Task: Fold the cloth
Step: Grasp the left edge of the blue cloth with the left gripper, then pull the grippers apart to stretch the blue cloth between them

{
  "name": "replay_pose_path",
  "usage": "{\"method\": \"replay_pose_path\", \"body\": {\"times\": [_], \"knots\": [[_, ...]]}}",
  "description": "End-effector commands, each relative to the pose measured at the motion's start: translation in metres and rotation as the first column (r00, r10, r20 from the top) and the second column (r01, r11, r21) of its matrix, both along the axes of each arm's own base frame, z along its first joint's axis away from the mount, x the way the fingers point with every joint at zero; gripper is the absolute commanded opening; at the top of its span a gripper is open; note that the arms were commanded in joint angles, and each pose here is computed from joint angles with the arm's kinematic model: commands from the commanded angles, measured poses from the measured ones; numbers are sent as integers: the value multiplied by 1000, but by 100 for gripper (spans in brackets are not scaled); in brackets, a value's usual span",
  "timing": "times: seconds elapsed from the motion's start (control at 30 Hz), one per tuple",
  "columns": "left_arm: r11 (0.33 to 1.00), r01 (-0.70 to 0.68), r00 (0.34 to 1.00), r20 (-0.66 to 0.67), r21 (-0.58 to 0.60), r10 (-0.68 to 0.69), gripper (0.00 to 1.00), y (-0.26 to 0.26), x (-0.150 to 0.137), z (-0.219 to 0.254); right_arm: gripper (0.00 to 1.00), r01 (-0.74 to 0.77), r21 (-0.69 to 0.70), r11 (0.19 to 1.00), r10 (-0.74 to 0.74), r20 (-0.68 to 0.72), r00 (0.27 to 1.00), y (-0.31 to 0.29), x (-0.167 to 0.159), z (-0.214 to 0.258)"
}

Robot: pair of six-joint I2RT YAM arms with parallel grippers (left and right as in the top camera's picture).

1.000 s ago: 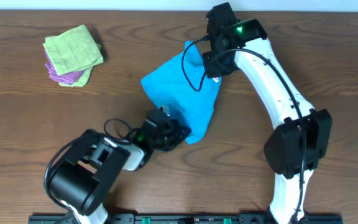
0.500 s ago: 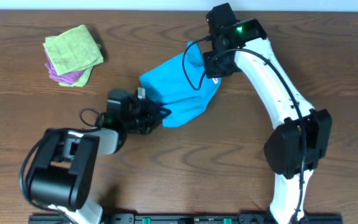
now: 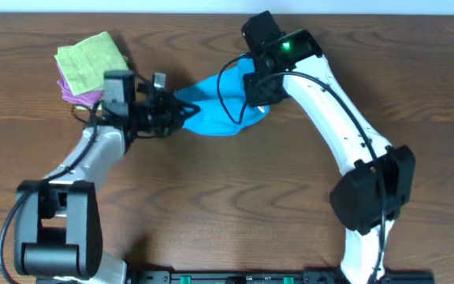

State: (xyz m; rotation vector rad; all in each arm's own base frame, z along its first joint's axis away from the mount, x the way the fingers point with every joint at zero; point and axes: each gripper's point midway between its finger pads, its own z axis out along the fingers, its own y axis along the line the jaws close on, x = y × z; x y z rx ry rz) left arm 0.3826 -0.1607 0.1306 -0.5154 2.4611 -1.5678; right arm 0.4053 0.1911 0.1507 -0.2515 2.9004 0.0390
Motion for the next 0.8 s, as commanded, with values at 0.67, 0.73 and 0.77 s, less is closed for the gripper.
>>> {"method": "replay_pose_path", "body": {"times": [0.67,0.73,0.77], "knots": [[963,179,983,7,200,-184,6,29,-35,10,1,76,-35,996,-76,4,997,-42,-49,-25],[957,184,983,-16,223,-185,6,31,-39,5,1,51,2,999,-51,5,999,-42,-59,-29],[954,191,981,-22,232,-191,6,30,-41,3,1,38,31,999,-38,2,999,-40,-64,-32]]}}
